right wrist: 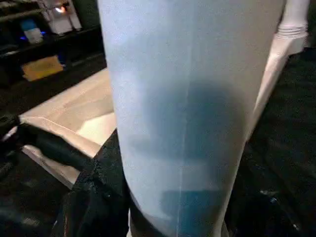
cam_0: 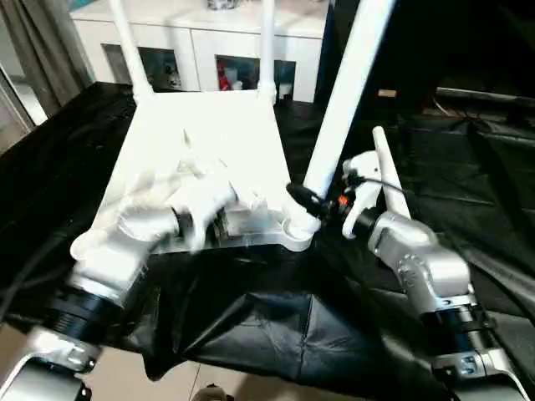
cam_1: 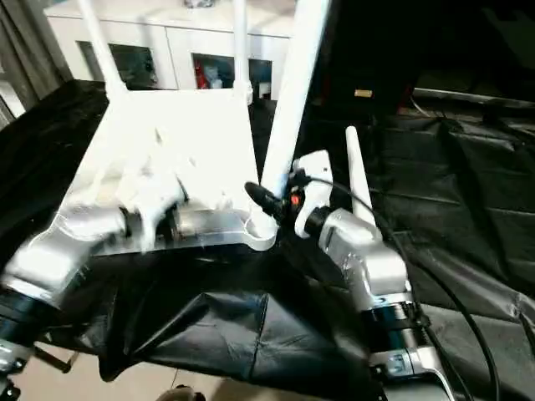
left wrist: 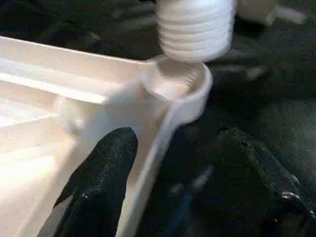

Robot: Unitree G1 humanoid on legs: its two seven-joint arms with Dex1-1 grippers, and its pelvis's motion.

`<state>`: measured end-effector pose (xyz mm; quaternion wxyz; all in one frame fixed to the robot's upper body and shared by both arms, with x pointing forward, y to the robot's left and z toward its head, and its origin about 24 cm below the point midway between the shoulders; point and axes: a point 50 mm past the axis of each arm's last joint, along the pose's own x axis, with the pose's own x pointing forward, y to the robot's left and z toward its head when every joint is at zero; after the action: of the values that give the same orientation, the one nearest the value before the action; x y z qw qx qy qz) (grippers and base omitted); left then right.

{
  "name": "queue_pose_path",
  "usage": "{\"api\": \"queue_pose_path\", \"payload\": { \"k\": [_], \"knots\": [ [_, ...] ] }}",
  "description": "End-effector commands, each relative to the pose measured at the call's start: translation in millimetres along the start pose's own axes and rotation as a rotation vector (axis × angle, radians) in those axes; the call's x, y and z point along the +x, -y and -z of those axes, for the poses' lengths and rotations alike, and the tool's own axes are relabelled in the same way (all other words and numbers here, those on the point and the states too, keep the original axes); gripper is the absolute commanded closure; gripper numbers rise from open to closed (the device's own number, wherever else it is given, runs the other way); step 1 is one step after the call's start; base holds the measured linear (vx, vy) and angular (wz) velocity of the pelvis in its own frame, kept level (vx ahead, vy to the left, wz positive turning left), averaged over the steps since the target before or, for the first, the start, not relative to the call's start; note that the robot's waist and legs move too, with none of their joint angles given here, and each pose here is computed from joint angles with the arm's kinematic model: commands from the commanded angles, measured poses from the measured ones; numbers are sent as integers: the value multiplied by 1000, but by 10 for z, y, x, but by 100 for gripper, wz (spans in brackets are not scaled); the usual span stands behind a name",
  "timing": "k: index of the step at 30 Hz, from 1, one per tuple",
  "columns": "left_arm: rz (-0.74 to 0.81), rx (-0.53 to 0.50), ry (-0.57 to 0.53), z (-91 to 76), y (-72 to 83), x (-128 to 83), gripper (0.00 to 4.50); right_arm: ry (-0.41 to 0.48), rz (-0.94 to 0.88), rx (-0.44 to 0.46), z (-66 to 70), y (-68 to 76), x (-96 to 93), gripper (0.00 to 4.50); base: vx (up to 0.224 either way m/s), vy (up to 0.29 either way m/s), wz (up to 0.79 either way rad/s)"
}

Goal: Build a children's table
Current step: Pick table leg, then insert table leg to table base

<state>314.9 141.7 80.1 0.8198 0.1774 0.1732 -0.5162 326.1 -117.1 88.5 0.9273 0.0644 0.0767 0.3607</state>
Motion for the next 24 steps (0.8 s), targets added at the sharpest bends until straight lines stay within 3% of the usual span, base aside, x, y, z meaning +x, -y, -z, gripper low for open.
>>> {"api": "queue_pose_path", "payload": {
  "k": [1,10,24],
  "knots": [
    [35,60,-57,20,-48,29,174,26,14,-35,-49,30,8,257,0,0,0],
    [19,87,-109,51,-272,33,241,26,0,-55,-67,38,-18,257,0,0,0],
    [54,63,-166,172,-356,67,366,31,-1,-60,-72,44,-32,257,0,0,0]
  ]
}}
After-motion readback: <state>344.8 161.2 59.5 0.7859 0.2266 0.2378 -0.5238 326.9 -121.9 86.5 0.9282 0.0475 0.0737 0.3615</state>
